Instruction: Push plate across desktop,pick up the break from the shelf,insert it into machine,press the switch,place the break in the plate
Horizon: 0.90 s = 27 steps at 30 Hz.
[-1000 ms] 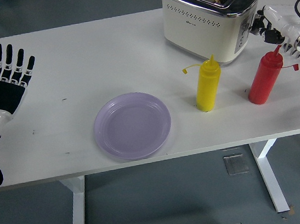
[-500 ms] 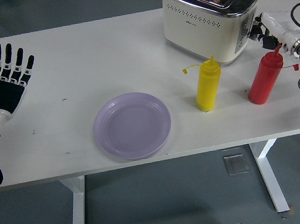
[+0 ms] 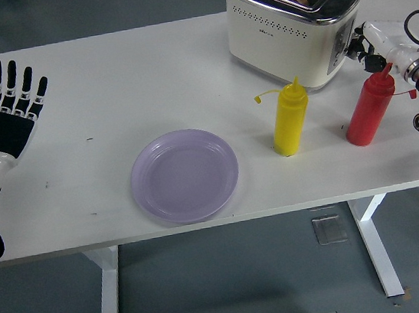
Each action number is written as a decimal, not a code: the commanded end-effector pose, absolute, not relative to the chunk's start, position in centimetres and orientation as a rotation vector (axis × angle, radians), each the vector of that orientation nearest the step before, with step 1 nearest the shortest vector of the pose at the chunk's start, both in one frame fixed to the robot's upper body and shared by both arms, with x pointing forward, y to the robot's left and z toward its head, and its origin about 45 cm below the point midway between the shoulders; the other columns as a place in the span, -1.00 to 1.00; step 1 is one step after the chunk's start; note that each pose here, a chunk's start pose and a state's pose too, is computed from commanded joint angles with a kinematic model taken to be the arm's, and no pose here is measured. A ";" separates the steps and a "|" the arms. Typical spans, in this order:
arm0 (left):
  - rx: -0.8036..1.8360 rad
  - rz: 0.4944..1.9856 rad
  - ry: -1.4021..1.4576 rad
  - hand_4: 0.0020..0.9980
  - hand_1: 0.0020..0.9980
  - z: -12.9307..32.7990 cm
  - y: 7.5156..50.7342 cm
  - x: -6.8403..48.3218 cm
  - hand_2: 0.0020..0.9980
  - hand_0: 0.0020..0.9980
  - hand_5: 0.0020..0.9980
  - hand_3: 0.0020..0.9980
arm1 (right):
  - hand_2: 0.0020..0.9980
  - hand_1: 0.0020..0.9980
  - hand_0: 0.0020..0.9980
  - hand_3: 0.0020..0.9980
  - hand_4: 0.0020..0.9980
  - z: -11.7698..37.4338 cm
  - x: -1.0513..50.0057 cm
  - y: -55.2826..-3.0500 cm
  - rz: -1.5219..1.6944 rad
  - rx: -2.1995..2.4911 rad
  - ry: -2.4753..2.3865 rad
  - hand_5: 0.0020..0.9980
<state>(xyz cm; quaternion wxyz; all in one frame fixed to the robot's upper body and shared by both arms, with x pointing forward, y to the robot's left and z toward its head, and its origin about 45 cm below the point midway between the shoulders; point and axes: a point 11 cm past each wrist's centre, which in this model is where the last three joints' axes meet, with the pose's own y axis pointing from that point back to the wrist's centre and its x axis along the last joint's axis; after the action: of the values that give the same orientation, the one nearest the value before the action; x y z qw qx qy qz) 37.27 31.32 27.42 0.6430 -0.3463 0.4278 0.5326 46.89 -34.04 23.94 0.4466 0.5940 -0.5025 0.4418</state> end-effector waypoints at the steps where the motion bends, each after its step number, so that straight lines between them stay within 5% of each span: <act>1: -0.789 1.213 0.975 0.57 0.52 27.4 31.3 37.3 0.42 0.66 1.00 0.44 | 0.07 -0.21 -0.26 -0.07 -0.65 24.1 46.9 -34.1 1.097 1.470 -1.251 -1.00; 19: -0.788 1.220 0.980 0.56 0.53 27.1 31.4 37.1 0.43 0.67 1.00 0.45 | 0.07 -0.19 -0.26 -0.05 -0.61 32.0 46.0 -34.4 1.255 1.376 -1.343 -1.00; 27: -0.787 1.221 0.985 0.56 0.52 27.0 31.4 37.0 0.43 0.66 1.00 0.45 | 0.11 -0.11 -0.35 0.03 -0.45 35.5 45.9 -33.5 1.274 1.403 -1.408 -1.00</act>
<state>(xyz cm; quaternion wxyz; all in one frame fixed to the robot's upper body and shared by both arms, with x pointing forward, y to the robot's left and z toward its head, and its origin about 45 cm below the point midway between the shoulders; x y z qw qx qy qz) 37.05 31.43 26.97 0.6390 -0.3449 0.4318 0.5350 45.88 -33.55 35.48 0.3806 0.5495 -0.5516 0.4989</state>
